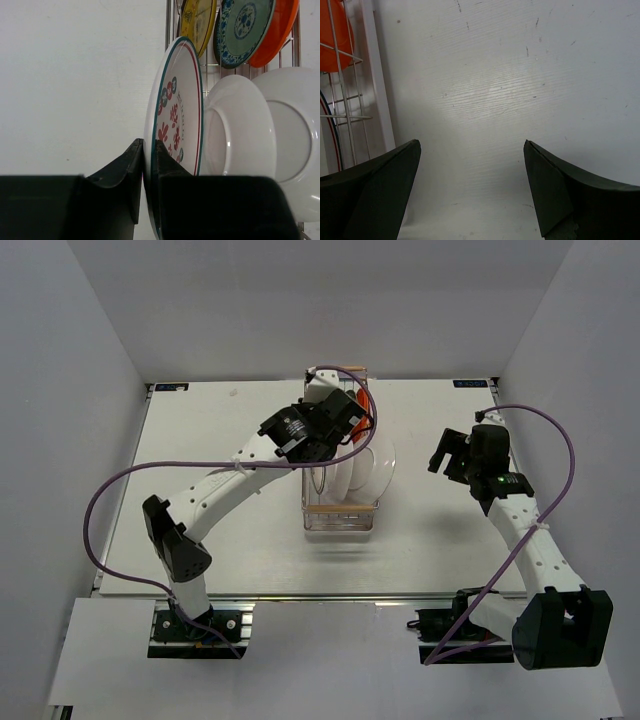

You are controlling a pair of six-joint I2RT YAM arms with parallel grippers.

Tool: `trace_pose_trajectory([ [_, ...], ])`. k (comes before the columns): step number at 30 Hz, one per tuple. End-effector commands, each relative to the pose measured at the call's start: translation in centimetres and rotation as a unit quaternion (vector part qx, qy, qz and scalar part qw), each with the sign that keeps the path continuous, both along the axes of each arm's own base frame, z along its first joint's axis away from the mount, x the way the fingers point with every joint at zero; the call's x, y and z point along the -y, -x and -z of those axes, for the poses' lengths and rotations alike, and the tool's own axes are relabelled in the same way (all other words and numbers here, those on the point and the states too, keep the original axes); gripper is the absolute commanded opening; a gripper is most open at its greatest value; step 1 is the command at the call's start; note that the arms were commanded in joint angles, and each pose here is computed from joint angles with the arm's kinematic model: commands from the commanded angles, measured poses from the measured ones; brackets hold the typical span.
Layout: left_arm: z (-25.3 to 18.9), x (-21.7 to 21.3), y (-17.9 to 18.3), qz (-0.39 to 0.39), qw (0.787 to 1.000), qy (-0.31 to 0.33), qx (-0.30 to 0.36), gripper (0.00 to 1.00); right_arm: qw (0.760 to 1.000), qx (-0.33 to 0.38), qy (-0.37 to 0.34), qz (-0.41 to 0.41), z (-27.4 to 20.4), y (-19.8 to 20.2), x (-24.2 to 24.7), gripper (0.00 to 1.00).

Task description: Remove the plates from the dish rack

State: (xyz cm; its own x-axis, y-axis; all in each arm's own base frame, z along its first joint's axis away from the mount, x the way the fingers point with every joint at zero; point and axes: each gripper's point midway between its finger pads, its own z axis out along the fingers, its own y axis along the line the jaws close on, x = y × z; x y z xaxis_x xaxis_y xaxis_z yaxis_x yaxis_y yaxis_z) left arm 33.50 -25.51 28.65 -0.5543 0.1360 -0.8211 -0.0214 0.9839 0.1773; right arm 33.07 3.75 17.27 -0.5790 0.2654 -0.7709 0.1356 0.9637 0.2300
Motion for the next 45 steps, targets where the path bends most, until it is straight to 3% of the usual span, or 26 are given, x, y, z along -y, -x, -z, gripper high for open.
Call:
trace_pose_trajectory([
  [1,-5.3,0.1,0.3,0.006,0.997,0.058,0.058,0.08,1.0,0.021,0.003,-0.007,-1.9,-0.8,-0.1,0.89],
  [9,-9.0,-2.4,0.6,-0.018,0.994,0.048,0.099,0.08,1.0,0.02,0.005,-0.004,-1.9,-0.8,0.0,0.89],
  [14,-11.2,-4.8,0.9,-0.044,0.99,0.025,0.134,0.0,1.0,0.02,0.006,-0.002,-2.0,-0.7,0.1,0.89],
  [19,-13.2,-9.2,1.3,-0.104,0.978,0.017,0.178,0.0,1.0,0.02,0.006,0.001,-2.0,-0.6,0.2,0.89],
  [25,-14.4,-11.8,0.4,-0.117,0.965,0.058,0.228,0.0,1.0,0.019,0.003,-0.001,-2.0,-0.6,0.1,0.89],
  [31,-9.6,-13.7,-3.2,-0.14,0.966,0.091,0.199,0.0,1.0,0.019,0.0,-0.001,-1.9,-0.6,-0.1,0.89],
  [38,-0.5,-20.6,-7.9,-0.228,0.95,0.148,0.154,0.0,1.0,0.012,0.007,0.006,-1.6,-0.6,0.3,0.89],
  [45,7.3,-22.1,-7.9,-0.222,0.936,0.243,0.121,0.0,1.0,0.006,0.005,-0.003,-1.3,-0.6,0.1,0.89],
])
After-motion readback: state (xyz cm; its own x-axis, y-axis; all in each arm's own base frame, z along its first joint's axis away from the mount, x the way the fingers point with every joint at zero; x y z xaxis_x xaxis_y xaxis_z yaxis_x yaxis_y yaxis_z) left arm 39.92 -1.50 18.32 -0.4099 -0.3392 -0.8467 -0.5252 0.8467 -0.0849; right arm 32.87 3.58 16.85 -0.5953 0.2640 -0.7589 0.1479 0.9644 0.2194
